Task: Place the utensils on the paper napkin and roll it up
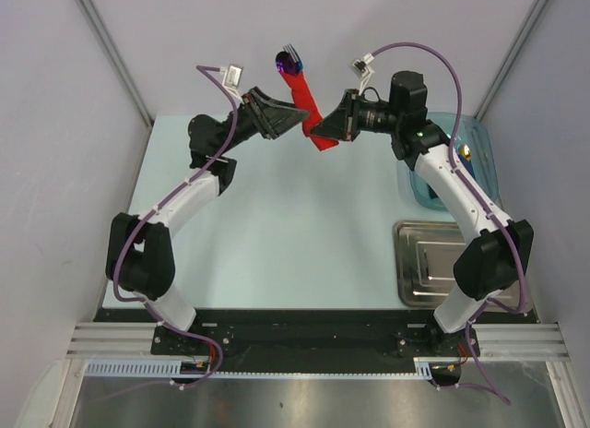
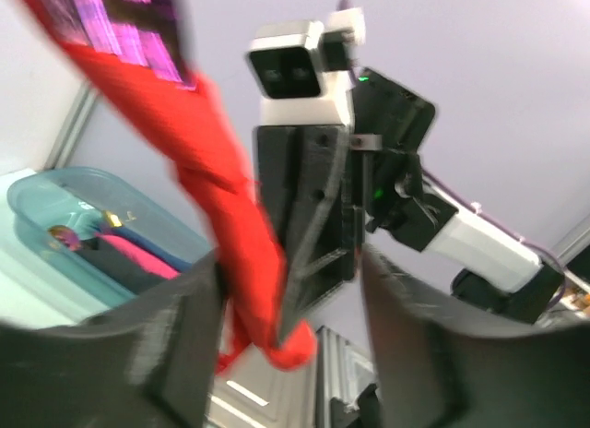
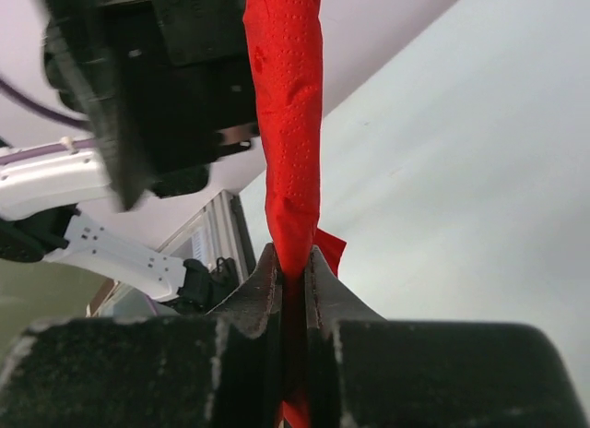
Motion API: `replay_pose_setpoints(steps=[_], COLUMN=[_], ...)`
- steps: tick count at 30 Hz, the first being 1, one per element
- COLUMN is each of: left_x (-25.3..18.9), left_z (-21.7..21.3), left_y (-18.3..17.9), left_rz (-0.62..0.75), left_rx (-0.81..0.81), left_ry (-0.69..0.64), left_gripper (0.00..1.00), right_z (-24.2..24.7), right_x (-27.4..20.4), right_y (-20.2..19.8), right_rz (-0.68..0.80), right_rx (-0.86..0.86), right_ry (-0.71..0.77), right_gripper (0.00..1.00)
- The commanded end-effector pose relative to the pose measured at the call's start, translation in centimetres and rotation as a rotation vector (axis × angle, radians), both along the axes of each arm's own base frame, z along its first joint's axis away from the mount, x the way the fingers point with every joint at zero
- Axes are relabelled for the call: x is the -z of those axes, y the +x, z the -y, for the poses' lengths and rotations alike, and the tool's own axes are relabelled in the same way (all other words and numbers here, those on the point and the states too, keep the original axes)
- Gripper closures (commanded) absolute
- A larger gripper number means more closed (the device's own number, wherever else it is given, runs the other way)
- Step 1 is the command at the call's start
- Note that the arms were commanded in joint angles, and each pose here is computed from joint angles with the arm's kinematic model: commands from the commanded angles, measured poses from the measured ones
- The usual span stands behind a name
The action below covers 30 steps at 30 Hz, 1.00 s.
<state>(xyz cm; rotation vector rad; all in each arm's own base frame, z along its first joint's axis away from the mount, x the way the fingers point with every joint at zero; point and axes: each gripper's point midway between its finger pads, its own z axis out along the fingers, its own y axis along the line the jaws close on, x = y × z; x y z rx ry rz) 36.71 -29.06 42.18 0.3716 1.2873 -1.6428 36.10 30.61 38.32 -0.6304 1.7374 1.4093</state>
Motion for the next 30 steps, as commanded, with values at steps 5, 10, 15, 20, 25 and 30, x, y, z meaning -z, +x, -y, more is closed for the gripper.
replay_pose_setpoints(steps=[5, 10, 15, 20, 25, 30], left_x=[-0.4, 1.0, 2.4, 3.7, 4.6, 5.1], left_z=[0.3, 0.1, -0.2, -0.4, -0.6, -0.8], left_y=[-0.7, -1.8, -2.8, -3.5, -3.6, -3.5], left_rz=[0.114, 0.160, 0.199, 0.196, 0.182, 0.174], left_rx=[-0.026, -0.022, -0.026, -0.019, -0.016, -0.017], left_ry=[0.061, 0.140, 0.238, 0.302, 0.326, 0.341], left_gripper=[0.13, 0.11, 0.09, 0.08, 0.08, 0.08], right_z=[7.8, 14.2, 21.4, 28.4, 31.5, 33.1], right_x=[-1.0, 1.5, 5.7, 11.1, 14.9, 19.0], right_y=[2.1, 3.0, 4.1, 5.2, 5.6, 6.7], right_rz=[0.044, 0.041, -0.019, -0.141, -0.223, -0.324], right_rx=[0.208, 0.332, 0.448, 0.557, 0.602, 0.632], right_ry=[-0.040, -0.126, -0.227, -0.295, -0.315, -0.300], right_gripper=[1.00, 1.00, 1.00, 1.00, 1.00, 1.00])
